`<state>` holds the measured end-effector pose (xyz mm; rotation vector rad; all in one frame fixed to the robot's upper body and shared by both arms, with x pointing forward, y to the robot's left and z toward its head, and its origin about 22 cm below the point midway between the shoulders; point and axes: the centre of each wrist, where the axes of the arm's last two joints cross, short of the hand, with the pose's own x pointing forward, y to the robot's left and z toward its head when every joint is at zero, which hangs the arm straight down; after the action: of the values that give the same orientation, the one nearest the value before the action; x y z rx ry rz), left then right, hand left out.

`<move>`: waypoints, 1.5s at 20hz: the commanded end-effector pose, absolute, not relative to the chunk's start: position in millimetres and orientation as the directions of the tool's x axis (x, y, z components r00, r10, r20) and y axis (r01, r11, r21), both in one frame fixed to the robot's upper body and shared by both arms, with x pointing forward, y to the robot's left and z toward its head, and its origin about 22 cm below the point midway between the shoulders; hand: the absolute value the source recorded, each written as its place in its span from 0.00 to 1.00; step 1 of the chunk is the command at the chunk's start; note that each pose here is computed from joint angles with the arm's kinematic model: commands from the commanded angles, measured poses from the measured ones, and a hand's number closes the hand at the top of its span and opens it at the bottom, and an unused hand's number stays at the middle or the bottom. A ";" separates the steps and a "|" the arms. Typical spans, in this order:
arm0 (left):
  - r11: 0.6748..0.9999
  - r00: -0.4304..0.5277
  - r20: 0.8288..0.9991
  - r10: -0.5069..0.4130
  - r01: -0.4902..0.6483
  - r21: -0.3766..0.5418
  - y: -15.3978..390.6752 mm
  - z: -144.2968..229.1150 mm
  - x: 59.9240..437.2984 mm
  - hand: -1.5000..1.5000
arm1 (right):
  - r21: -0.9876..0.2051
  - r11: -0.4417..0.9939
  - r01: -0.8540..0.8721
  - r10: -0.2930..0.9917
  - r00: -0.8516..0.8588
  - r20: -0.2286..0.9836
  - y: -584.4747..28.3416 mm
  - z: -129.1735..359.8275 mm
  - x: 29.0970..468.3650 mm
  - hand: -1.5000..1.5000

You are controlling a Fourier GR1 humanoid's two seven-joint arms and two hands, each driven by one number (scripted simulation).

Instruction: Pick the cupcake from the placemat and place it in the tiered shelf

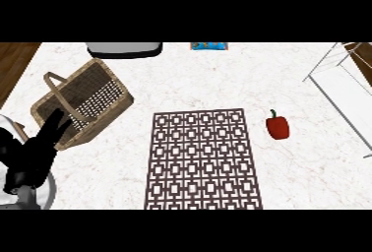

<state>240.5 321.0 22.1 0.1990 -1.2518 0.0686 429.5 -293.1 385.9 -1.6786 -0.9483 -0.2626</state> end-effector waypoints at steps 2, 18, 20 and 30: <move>0.989 0.438 0.899 -0.005 -0.129 0.069 310.4 -5.4 241.2 0.50 | -0.740 -0.020 0.672 0.310 0.708 0.634 -327.6 412.9 410.6 1.00; 0.994 0.434 0.901 -0.019 -0.085 0.062 299.8 -9.6 243.0 0.50 | -0.808 -0.039 0.587 0.309 0.776 0.549 -394.7 338.4 410.1 1.00; 0.994 0.434 0.901 0.014 -0.101 0.034 293.0 -21.6 233.9 0.50 | -0.824 -0.047 0.565 0.296 0.796 0.528 -421.3 339.0 396.8 1.00; 0.993 0.419 0.908 -0.004 -0.104 0.052 297.0 -16.0 241.3 0.50 | -0.808 -0.034 0.588 0.349 0.765 0.542 -426.8 322.0 396.3 1.00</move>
<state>244.1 315.9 15.5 0.1883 -1.2577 0.0522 396.8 -424.5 327.6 -1.6458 -0.7561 -0.2330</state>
